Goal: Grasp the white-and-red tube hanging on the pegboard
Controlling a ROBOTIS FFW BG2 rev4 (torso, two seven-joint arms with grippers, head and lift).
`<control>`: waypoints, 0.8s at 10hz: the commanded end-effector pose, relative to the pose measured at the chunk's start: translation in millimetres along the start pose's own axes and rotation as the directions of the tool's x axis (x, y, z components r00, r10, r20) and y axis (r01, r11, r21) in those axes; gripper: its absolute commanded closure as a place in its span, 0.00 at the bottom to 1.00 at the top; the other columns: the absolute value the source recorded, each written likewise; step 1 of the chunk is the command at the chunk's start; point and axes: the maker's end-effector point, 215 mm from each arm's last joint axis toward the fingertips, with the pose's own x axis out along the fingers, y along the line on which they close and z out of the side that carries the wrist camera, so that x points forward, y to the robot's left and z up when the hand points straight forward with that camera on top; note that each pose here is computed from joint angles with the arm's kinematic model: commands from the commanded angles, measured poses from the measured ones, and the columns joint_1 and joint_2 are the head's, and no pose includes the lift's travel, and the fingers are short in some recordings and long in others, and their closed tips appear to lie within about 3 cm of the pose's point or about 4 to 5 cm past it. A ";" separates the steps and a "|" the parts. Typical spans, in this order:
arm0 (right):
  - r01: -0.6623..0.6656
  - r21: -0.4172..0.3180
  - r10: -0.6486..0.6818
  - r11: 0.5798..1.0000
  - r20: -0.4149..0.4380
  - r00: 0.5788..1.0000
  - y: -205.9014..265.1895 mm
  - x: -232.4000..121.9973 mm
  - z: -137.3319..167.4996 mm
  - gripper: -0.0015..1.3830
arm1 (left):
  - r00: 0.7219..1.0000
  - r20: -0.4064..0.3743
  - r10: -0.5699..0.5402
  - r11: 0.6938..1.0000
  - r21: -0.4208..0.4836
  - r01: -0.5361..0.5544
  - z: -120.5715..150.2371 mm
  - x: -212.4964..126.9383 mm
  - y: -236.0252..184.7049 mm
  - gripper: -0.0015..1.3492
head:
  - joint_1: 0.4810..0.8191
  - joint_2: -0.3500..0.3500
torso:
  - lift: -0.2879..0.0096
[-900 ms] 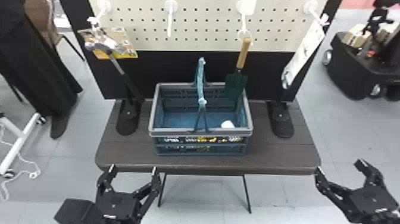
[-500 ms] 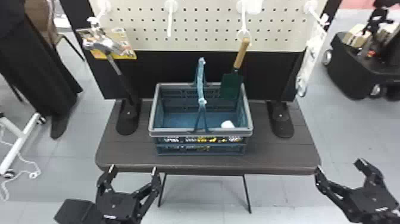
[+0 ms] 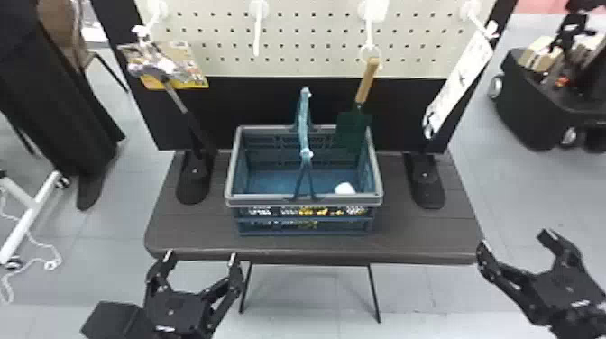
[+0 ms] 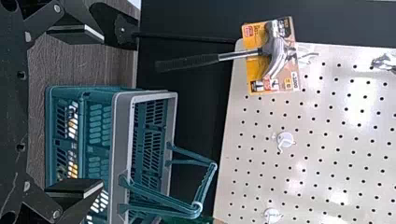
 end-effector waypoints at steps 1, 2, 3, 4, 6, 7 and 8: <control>-0.031 -0.018 0.031 0.999 0.026 0.999 4.2 13.9 32.1 0.13 | 1.000 0.000 0.004 1.000 0.002 -0.004 0.0 -1.4 2.2 0.16 | 1.00 0.51 | 0.63; -0.070 -0.047 0.072 0.996 0.041 0.997 8.1 26.4 56.0 0.13 | 1.000 0.000 0.004 1.000 0.005 -0.004 0.1 -1.4 3.1 0.16 | 1.00 0.51 | 0.63; -0.109 -0.075 0.114 0.991 0.062 0.992 12.5 38.1 79.5 0.13 | 1.000 0.001 0.002 1.000 0.007 -0.002 0.8 -0.8 3.2 0.16 | 1.00 0.51 | 0.63; -0.134 -0.097 0.142 0.986 0.083 0.986 16.5 47.1 99.9 0.13 | 1.000 0.004 0.001 1.000 0.010 -0.001 2.1 -0.6 4.0 0.16 | 1.00 0.51 | 0.63; -0.177 -0.164 0.198 0.970 0.118 0.973 19.8 64.2 144.0 0.13 | 1.000 0.017 -0.001 1.000 0.022 0.001 9.6 1.8 6.5 0.16 | 1.00 0.51 | 0.63; -0.185 -0.192 0.214 0.964 0.144 0.966 20.0 70.9 167.2 0.13 | 1.000 0.021 -0.003 1.000 0.025 0.002 11.4 3.9 6.5 0.16 | 1.00 0.51 | 0.63; -0.201 -0.216 0.240 0.955 0.172 0.955 21.1 79.4 191.0 0.13 | 1.000 0.022 -0.003 1.000 0.028 0.002 12.0 4.4 7.1 0.16 | 1.00 0.51 | 0.63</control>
